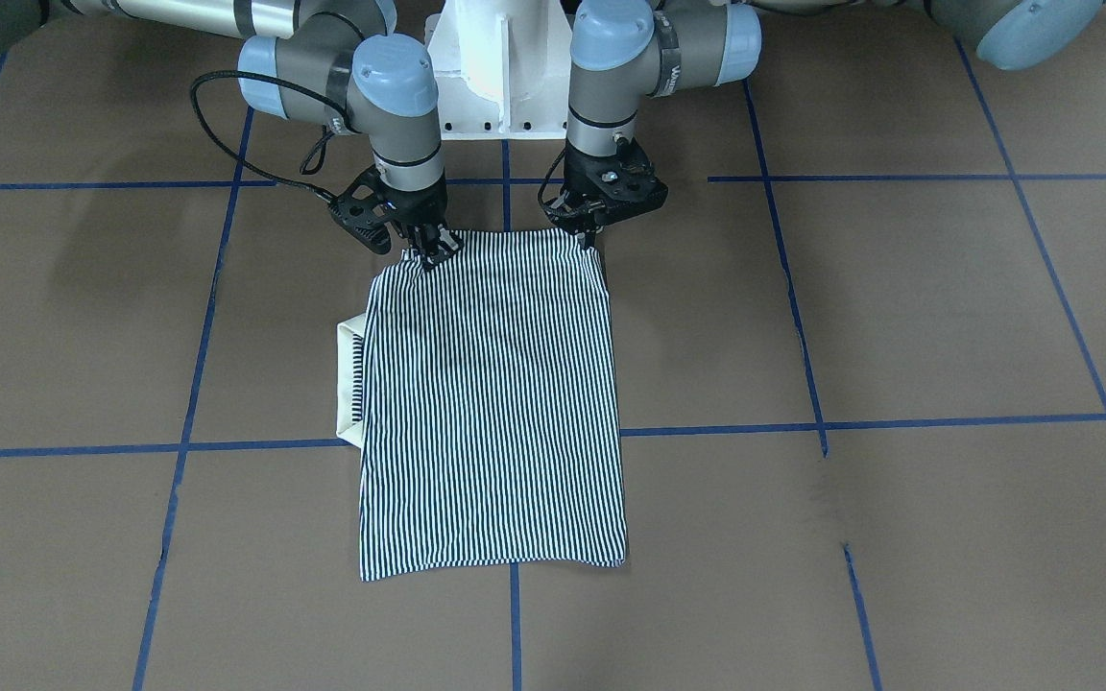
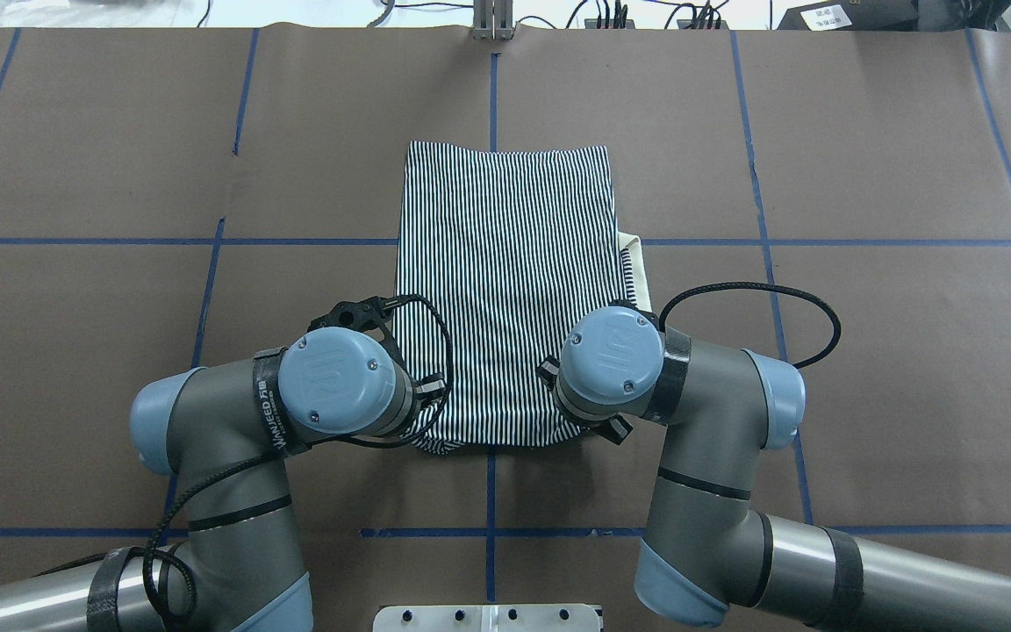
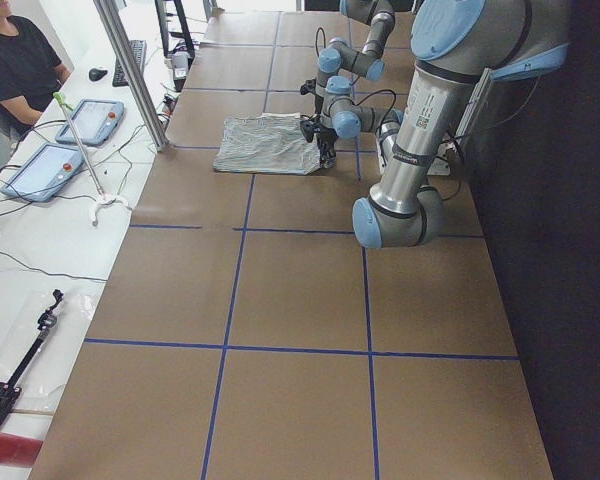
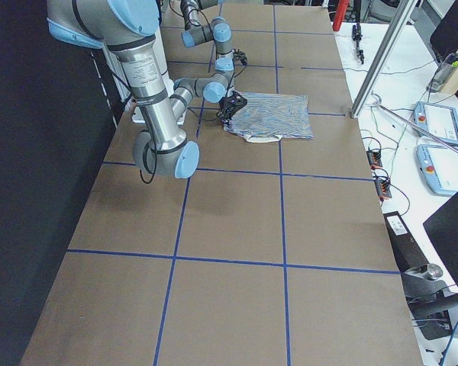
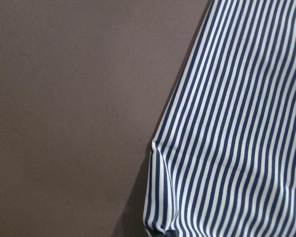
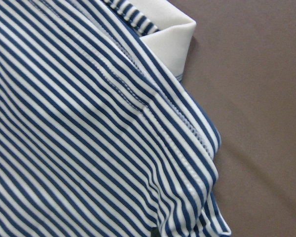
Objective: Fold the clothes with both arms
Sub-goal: 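Lift the near edge with both grippers and fold it away from the robot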
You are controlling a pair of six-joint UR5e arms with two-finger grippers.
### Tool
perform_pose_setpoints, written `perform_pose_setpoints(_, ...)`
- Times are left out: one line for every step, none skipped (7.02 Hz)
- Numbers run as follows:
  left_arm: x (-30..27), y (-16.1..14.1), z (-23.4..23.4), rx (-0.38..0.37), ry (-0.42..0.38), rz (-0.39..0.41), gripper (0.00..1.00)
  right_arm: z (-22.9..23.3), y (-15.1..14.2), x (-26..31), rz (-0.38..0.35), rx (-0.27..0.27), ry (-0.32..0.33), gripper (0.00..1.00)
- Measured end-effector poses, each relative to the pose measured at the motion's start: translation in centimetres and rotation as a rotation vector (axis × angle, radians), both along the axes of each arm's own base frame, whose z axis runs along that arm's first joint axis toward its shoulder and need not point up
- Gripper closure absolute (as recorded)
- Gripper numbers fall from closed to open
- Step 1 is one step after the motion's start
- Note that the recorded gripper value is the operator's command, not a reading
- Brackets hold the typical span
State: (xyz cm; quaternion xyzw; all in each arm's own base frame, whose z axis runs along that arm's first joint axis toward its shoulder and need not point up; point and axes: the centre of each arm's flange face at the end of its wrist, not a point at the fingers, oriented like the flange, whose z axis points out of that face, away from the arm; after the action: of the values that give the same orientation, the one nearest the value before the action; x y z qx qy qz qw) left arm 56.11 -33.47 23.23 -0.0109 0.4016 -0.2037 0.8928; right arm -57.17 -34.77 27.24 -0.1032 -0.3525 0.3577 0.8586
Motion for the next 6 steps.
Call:
perform_pose_setpoints(-0.1, 0.1, -0.2, 0.0, 0.004, 0.002, 1.0, -0.5, 0.1, 0.3, -0.002, 0.002, -0.011, 1.0)
perform_pose_setpoints(-0.5, 0.3, -0.5, 0.003, 0.012, 0.004, 1.0, -1.1, 0.3, 0.7, -0.005, 0.005, -0.024, 1.0)
perform_pose_setpoints(-1.2, 0.9, -1.0, 0.008, 0.024, 0.009, 1.0, -1.6, 0.5, 1.2, -0.009, 0.006, -0.039, 1.0)
perform_pose_setpoints(-1.8, 2.3, -1.6, 0.011, 0.032, 0.027, 1.0, -2.2, 1.0, 1.8, -0.016, 0.007, -0.056, 1.0)
perform_pose_setpoints(-2.4, 4.4, -2.3, 0.012, 0.035, 0.057, 1.0, -3.0, 2.1, 2.4, -0.035, 0.01, -0.081, 1.0)
perform_pose_setpoints(-3.2, 6.4, -2.7, 0.009, 0.026, 0.084, 1.0, -3.6, 4.2, 3.0, -0.067, 0.013, -0.106, 1.0)
